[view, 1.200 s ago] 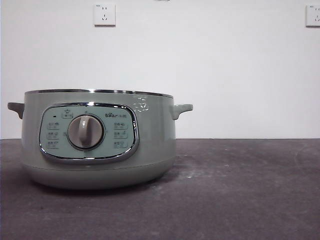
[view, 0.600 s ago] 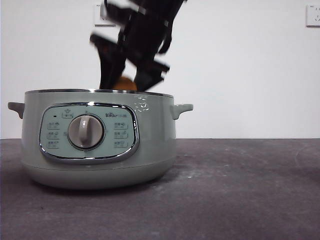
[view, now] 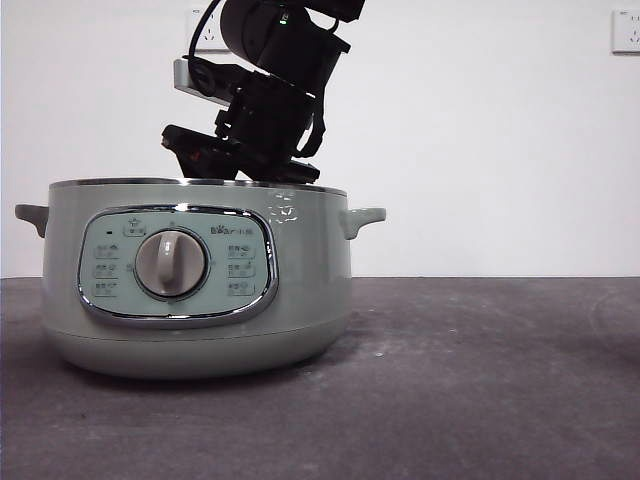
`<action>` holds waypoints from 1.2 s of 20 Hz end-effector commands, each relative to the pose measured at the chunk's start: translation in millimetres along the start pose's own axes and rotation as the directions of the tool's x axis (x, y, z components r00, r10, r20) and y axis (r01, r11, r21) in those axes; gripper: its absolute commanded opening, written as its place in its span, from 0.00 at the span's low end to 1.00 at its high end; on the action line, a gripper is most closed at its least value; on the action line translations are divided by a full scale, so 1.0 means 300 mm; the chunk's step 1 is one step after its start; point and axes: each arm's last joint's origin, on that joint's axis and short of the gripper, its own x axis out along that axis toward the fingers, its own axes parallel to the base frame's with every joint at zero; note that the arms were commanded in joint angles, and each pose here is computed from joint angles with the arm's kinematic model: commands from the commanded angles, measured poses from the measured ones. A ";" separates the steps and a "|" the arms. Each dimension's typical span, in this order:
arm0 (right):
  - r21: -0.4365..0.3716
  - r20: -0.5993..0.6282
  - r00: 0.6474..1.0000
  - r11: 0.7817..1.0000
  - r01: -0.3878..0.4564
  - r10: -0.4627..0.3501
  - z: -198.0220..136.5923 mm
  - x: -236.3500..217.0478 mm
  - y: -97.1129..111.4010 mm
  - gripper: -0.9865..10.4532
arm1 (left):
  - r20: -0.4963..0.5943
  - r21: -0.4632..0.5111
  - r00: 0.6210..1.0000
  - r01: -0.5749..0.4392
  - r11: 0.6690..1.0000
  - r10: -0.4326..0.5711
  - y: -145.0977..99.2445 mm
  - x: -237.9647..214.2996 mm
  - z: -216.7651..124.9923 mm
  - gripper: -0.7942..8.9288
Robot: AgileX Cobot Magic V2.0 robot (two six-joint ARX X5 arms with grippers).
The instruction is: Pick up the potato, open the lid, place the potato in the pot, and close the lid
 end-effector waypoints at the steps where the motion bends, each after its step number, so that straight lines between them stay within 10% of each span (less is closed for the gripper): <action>1: -0.017 -0.046 0.999 1.000 -0.014 0.013 -0.020 0.058 0.005 0.08 | 0.056 -0.003 0.998 -0.006 1.000 0.006 0.005 -0.014 0.020 0.07; 4: -0.007 -0.074 0.997 1.000 -0.017 0.016 -0.034 0.089 0.003 0.14 | 0.052 -0.002 0.999 -0.006 1.000 0.006 0.004 -0.010 0.020 0.07; 8: 0.038 -0.076 0.997 0.999 -0.006 0.009 -0.034 0.088 0.003 0.56 | 0.055 -0.003 0.998 -0.006 1.000 0.006 0.004 -0.010 0.021 0.07; 13: 0.052 -0.047 0.999 0.998 0.025 -0.023 -0.010 -0.012 0.005 0.56 | 0.063 -0.005 0.998 -0.007 1.000 0.007 0.004 -0.009 0.024 0.07; 18: 0.095 0.022 0.966 0.962 0.255 -0.258 -0.003 -0.421 -0.021 0.55 | 0.099 -0.006 0.993 0.069 0.998 -0.068 -0.016 0.047 0.054 0.07; 24: 0.262 0.252 0.885 0.908 0.327 -0.391 -0.115 -0.940 -0.019 0.55 | -0.011 0.013 0.973 0.229 0.973 -0.229 -0.091 0.278 0.063 0.07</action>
